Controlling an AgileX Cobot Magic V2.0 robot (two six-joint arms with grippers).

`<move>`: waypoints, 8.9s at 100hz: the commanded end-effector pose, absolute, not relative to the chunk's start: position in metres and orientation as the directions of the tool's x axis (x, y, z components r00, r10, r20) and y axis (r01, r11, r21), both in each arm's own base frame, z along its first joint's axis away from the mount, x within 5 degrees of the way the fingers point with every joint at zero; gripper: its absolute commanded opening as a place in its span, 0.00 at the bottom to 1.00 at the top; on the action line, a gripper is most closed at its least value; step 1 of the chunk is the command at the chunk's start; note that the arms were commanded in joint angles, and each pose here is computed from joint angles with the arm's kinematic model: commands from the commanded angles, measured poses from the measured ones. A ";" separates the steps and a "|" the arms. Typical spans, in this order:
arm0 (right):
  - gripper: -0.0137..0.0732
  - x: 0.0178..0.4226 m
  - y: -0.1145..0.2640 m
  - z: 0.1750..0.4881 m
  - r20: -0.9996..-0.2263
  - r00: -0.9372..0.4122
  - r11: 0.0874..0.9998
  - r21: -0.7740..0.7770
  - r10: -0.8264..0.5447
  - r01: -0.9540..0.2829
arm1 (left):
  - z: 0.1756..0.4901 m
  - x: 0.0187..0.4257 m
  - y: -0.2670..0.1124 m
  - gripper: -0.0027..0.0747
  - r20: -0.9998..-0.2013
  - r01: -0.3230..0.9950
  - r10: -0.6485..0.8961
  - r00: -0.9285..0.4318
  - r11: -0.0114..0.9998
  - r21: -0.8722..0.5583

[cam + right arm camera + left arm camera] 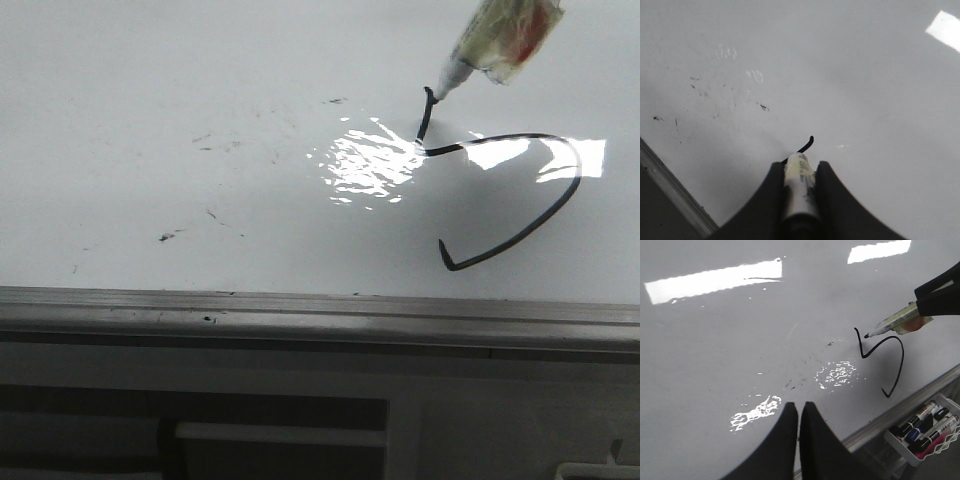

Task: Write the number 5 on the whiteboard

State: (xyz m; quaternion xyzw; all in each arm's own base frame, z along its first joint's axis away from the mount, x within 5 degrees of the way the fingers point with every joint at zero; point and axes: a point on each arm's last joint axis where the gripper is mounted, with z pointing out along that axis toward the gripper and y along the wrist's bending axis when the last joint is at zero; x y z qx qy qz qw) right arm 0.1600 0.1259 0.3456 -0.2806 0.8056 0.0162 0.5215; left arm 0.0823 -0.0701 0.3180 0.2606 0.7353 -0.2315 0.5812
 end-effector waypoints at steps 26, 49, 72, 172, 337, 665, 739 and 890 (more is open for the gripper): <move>0.08 0.168 0.133 0.355 -0.853 -0.219 0.816 -0.331 -0.473 -0.474 | 0.333 0.084 -0.069 0.01 -0.991 0.639 0.037 -0.132 0.767 -0.057; 0.08 0.169 0.131 0.354 -0.847 -0.219 0.816 -0.346 -0.484 -0.463 | 0.333 0.084 -0.069 0.01 -0.991 0.639 0.037 -0.132 0.767 -0.057; 0.08 0.173 0.135 0.348 -0.829 -0.246 0.814 -0.357 -0.502 -0.459 | 0.333 0.084 -0.069 0.01 -0.991 0.639 0.037 -0.132 0.767 -0.057; 0.08 0.160 0.082 0.361 -0.810 -0.408 0.907 -0.379 -0.421 -0.184 | 0.333 0.084 -0.069 0.01 -0.991 0.639 0.037 -0.132 0.767 -0.057; 0.08 0.117 0.159 0.386 -0.871 0.055 0.650 -0.404 -0.487 -0.643 | 0.352 0.115 -0.172 0.57 -0.868 0.882 0.491 0.074 0.374 0.287; 0.09 0.088 0.069 0.411 -0.918 0.032 0.775 -0.352 -0.396 -0.525 | 0.276 0.202 -0.223 0.01 -0.802 0.547 0.025 -0.597 0.744 -0.384; 0.09 0.087 0.071 0.412 -0.931 0.028 0.778 -0.320 -0.364 -0.541 | 0.277 0.212 -0.235 0.01 -0.774 0.528 0.013 -0.633 0.739 -0.419; 0.09 0.087 0.072 0.411 -0.933 0.020 0.777 -0.311 -0.359 -0.548 | 0.266 0.230 -0.225 0.35 -0.741 0.436 -0.056 -0.669 0.778 -0.452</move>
